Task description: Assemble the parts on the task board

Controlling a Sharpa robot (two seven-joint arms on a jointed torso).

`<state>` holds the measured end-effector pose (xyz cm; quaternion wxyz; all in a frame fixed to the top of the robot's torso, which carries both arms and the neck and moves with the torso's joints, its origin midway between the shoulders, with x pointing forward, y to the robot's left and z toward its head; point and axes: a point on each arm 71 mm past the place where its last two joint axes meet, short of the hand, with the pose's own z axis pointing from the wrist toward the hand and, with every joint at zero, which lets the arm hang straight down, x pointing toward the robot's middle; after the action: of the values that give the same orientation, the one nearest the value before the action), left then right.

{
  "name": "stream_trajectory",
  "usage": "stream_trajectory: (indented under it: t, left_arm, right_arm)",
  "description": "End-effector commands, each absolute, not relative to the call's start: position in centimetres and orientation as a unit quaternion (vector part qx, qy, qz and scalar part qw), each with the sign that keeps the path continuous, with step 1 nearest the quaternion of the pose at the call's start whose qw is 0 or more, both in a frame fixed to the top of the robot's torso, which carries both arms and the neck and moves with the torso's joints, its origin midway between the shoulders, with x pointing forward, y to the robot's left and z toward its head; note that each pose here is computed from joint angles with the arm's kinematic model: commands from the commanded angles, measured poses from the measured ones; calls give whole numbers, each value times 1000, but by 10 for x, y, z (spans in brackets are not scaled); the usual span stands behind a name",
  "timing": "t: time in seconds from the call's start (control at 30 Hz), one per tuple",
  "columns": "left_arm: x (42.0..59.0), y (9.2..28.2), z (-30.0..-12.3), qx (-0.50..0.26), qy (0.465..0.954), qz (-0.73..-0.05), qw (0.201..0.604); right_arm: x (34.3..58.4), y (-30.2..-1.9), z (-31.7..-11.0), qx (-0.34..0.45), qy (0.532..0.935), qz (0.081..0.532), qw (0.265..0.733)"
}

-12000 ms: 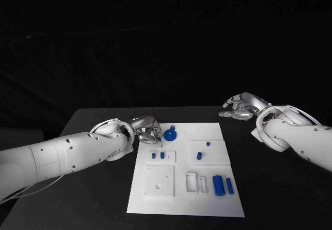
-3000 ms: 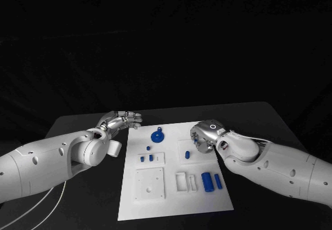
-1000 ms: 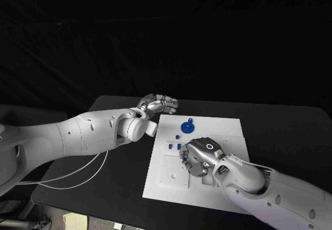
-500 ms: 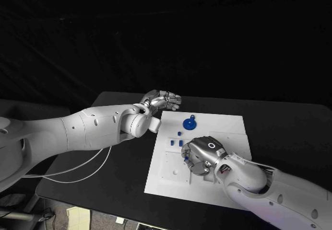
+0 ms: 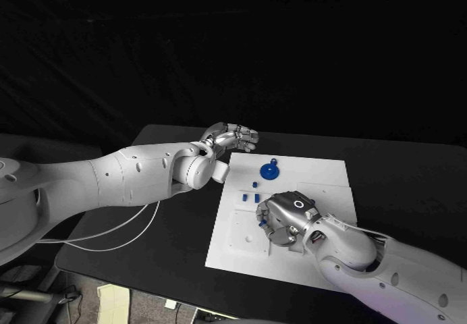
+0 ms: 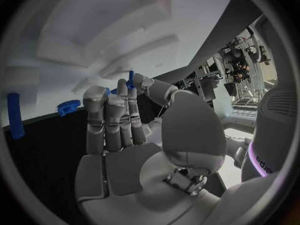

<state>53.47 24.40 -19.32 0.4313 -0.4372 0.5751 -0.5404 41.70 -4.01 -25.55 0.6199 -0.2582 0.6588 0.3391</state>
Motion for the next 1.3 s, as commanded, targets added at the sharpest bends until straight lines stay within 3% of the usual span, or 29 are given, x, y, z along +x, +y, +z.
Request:
stream_trajectory:
  t: [0.03,1.3]
  left_arm:
    - [535,243,-191,-435,571,-546,432]
    - [536,245,-191,-437,571,-544,432]
  right_arm:
    - [414,-39,-261,-268,666,339,608]
    - [408,-45,-255,-273,650,335,625]
